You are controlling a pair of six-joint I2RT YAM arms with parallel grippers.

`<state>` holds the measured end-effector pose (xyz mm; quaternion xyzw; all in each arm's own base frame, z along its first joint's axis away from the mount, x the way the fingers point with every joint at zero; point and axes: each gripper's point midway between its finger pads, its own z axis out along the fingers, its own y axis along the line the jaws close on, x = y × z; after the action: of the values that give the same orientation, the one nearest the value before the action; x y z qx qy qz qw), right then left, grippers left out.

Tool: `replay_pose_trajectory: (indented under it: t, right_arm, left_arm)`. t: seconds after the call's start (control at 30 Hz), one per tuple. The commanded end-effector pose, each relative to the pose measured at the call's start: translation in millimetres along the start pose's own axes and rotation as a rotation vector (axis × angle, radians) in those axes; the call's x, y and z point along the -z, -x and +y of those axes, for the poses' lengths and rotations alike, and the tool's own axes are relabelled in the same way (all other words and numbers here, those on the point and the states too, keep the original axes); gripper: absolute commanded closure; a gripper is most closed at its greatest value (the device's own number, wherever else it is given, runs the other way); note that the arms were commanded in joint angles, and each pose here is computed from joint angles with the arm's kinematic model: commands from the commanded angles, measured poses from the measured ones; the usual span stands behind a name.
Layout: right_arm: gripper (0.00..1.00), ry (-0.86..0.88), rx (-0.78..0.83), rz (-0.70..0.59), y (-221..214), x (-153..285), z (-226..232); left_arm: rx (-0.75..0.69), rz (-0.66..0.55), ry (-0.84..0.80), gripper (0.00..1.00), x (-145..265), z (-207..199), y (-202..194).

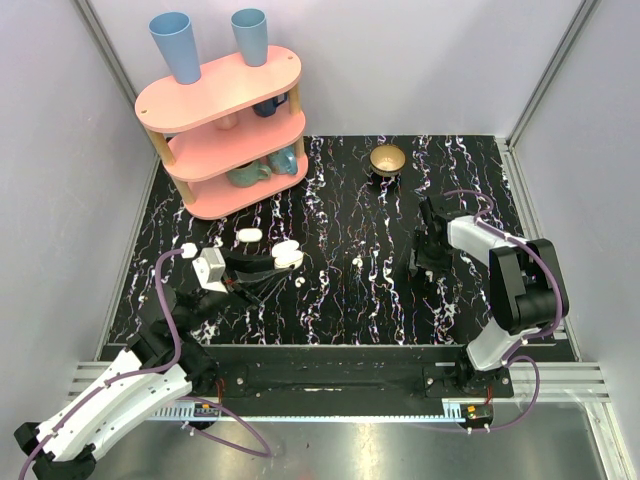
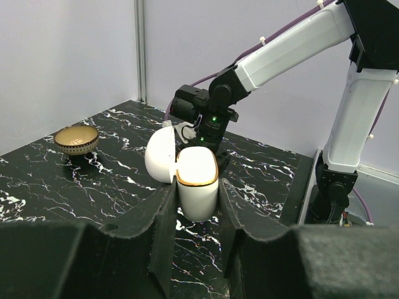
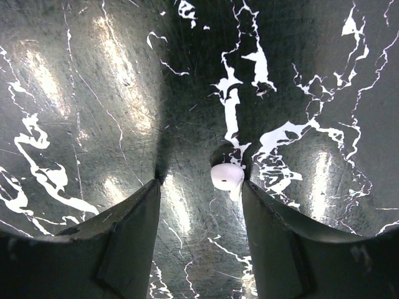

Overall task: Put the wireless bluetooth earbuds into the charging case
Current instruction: Pick up the right earbud from the center of the board.

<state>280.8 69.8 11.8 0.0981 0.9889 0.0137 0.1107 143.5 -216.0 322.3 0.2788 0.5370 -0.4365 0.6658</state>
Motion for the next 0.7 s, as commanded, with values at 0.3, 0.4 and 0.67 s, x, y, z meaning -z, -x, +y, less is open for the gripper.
replay_pose_trajectory:
  t: [0.3, 0.4, 0.67]
  right_arm:
    - [0.42, 0.048, 0.000, -0.038, 8.9, 12.6, 6.7]
    - [0.41, 0.042, 0.002, -0.036, 9.7, 13.8, 6.1]
    - [0.43, -0.036, 0.000, -0.120, 25.6, 20.3, -8.2]
  left_arm:
    - [-0.020, -0.074, -0.019, 1.00, -2.3, -6.1, 29.9]
    - [-0.021, -0.074, -0.016, 1.00, -1.2, -5.7, 29.4]
    - [-0.020, -0.075, -0.007, 1.00, -0.9, -3.9, 27.6]
